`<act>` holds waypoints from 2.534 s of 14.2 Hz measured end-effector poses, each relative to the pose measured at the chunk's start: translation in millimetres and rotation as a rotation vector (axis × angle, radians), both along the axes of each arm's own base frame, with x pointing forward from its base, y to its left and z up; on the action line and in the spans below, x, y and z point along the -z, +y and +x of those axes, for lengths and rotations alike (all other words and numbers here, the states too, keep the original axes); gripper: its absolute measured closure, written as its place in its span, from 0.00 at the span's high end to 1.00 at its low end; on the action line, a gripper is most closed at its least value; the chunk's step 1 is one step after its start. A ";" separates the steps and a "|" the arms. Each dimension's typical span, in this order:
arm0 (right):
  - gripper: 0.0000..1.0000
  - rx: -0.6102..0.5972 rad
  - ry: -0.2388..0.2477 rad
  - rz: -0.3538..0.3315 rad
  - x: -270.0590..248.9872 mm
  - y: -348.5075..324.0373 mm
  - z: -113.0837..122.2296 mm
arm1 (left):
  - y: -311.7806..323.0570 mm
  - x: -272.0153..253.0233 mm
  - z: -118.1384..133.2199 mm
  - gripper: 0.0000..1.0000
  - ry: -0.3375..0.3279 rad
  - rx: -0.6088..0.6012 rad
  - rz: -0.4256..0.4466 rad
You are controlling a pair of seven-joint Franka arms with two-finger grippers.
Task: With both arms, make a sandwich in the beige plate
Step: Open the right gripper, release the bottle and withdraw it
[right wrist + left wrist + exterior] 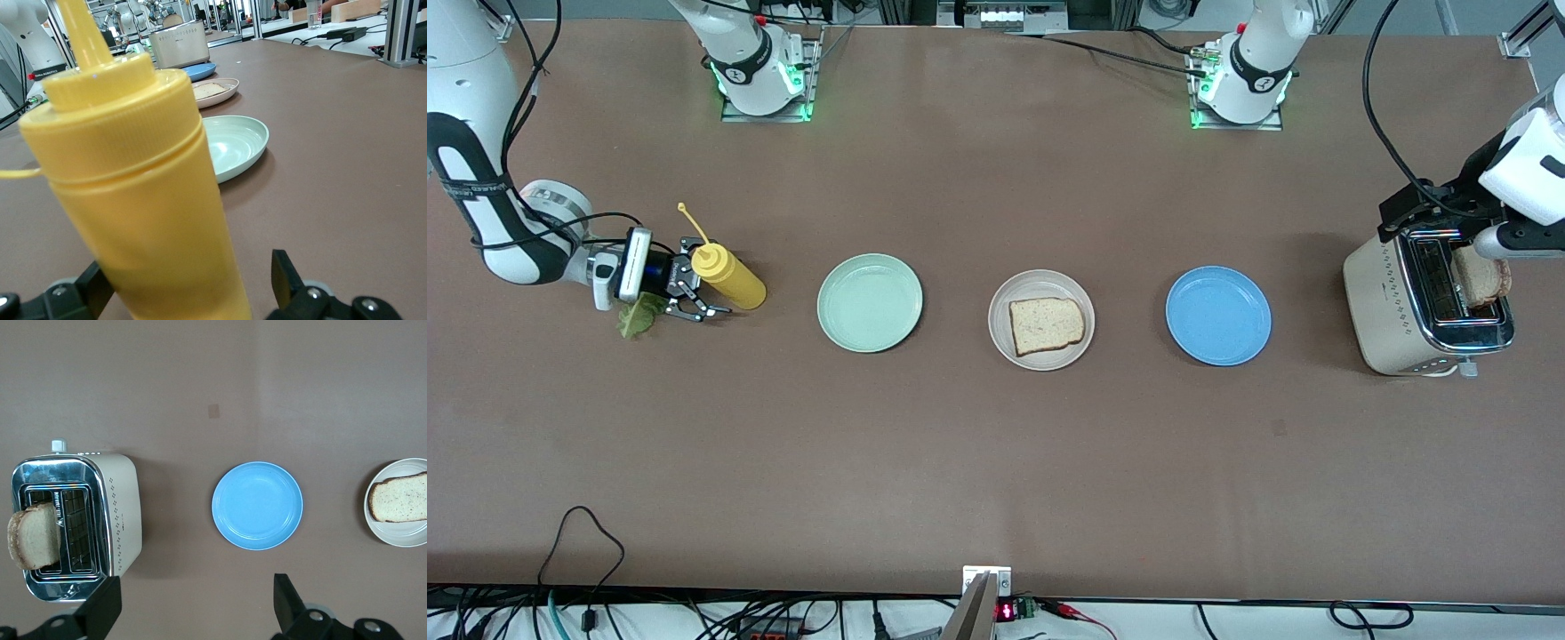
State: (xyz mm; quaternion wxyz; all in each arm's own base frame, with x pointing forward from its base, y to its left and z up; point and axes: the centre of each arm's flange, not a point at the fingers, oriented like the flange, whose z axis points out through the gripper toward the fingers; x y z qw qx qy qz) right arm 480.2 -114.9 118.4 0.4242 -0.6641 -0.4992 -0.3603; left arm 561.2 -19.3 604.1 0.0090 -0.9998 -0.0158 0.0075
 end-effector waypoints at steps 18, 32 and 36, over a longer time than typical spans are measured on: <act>1.00 -0.024 -0.010 0.018 0.4 -79.2 -46.0 | -1.2 0.2 -0.2 1.00 0.001 0.002 0.000; 1.00 0.157 0.271 -0.170 -150.4 -183.1 13.0 | 2.3 0.9 -0.3 1.00 0.004 -0.004 0.000; 1.00 0.249 0.450 -0.288 -212.1 -172.4 40.7 | 4.5 1.6 -0.9 1.00 0.011 -0.008 0.000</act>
